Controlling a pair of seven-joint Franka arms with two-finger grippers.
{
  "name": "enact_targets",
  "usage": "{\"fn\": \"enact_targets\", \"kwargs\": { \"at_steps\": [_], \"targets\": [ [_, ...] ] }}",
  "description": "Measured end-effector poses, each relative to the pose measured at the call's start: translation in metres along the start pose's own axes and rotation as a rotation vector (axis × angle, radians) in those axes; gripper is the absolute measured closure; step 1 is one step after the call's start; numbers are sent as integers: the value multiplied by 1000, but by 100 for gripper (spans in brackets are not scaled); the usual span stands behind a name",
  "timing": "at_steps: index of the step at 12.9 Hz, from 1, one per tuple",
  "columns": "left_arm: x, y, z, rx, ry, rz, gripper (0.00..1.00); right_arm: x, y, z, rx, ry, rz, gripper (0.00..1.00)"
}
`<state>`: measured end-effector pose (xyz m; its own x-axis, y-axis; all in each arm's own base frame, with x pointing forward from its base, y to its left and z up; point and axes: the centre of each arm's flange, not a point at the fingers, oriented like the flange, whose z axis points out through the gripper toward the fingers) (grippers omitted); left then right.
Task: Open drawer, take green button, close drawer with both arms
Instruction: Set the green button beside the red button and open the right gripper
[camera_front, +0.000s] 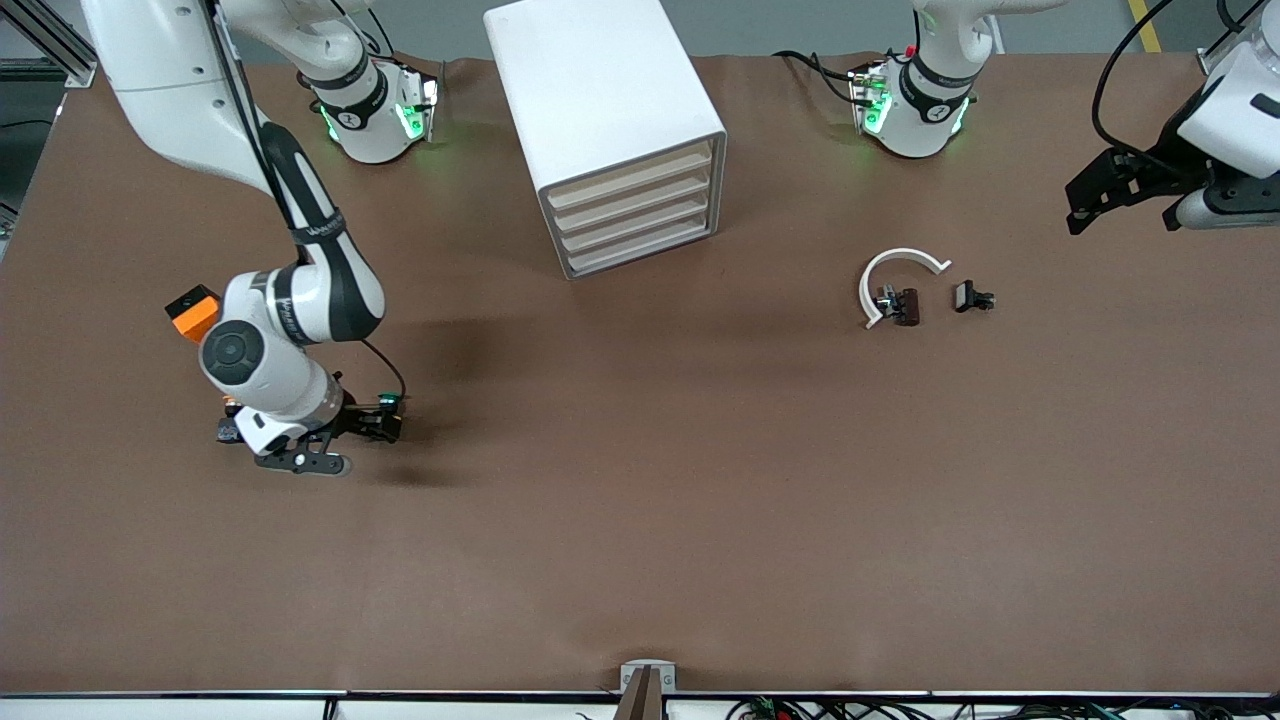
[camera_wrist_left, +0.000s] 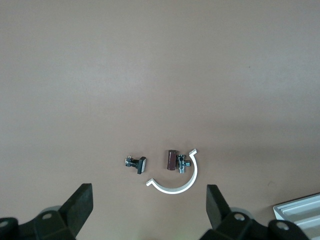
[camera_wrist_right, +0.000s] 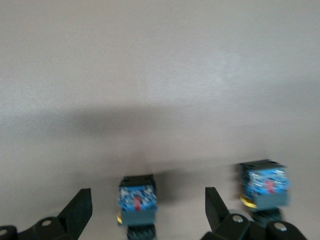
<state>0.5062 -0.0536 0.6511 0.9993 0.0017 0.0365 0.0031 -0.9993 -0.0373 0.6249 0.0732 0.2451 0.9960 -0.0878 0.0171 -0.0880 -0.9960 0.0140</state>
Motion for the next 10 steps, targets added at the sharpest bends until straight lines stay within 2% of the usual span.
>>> {"fn": "enact_targets", "kwargs": {
  "at_steps": [5,7,10],
  "targets": [
    [-5,3,3,-3,-7,12,0,14,26,-139,-12,-164,-18,0],
    [-5,4,3,-3,-8,13,0,17,29,-191,-12,-179,-14,0],
    [-4,4,7,-4,-7,14,0,18,29,-242,-14,-193,-16,0]
  ]
}}
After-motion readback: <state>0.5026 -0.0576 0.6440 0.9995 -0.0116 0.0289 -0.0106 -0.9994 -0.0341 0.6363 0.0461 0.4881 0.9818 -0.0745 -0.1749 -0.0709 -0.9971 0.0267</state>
